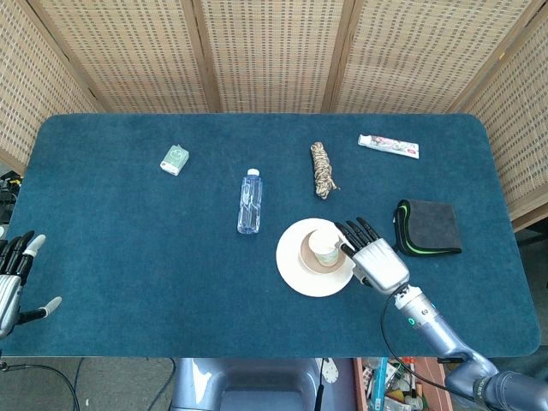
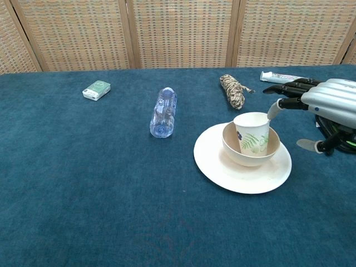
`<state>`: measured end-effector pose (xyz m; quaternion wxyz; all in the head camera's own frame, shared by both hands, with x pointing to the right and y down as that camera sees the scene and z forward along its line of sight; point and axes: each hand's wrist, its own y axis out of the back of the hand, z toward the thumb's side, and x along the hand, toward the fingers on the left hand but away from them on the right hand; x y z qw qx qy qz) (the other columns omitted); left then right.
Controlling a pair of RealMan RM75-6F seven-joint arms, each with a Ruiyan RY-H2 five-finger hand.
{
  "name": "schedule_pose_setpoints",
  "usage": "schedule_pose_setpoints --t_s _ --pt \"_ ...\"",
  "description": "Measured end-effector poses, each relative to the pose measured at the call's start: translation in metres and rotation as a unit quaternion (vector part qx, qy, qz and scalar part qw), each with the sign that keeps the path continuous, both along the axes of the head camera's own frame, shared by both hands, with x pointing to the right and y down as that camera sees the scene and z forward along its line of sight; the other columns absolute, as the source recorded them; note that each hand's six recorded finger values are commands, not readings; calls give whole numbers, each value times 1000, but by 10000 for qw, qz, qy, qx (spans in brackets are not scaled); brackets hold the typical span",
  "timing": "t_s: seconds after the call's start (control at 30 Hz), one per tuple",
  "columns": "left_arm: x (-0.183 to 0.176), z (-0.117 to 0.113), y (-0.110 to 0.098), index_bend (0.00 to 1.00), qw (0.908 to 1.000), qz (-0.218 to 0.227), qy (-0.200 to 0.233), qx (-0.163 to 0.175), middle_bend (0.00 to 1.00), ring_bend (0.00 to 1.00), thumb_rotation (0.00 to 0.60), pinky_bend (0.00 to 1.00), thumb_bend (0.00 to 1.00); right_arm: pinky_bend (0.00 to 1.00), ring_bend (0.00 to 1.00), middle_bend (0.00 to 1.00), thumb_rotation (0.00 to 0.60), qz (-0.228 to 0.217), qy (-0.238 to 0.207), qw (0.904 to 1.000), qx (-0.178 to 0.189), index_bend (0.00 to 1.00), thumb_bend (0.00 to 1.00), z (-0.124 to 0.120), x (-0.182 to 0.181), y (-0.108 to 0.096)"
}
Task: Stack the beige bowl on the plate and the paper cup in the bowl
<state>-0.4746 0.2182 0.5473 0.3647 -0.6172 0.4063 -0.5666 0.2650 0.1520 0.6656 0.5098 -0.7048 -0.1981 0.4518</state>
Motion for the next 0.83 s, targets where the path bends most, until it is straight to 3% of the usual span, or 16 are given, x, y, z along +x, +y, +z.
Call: schedule_pose_setpoints --t_s 0.2,0.43,0.5,0.63,0.73,0.83 --pt "-1 -1 -1 0 10000 -21 15 6 0 0 600 0 0 0 0 0 600 105 -66 9999 61 230 344 -5 7 -4" --pt "-2 -3 -1 0 10000 -29 53 34 0 0 600 0 0 0 0 0 600 197 -235 9992 263 231 322 -33 25 -2" --pt "-2 -4 0 0 10000 -31 69 49 0 0 600 0 0 0 0 0 600 244 -284 9988 304 230 283 -41 32 1" --pt "-2 -6 1 0 9999 -19 91 82 0 0 600 0 0 0 0 0 600 431 -422 9972 434 104 21 -58 48 9" --pt "0 -8 2 0 9999 15 103 108 0 0 600 0 0 0 0 0 600 709 -480 9949 524 4 0 -72 64 21" --pt "1 -9 3 0 9998 53 117 146 0 0 600 0 0 0 0 0 600 1035 -511 9917 557 0 0 -83 78 34"
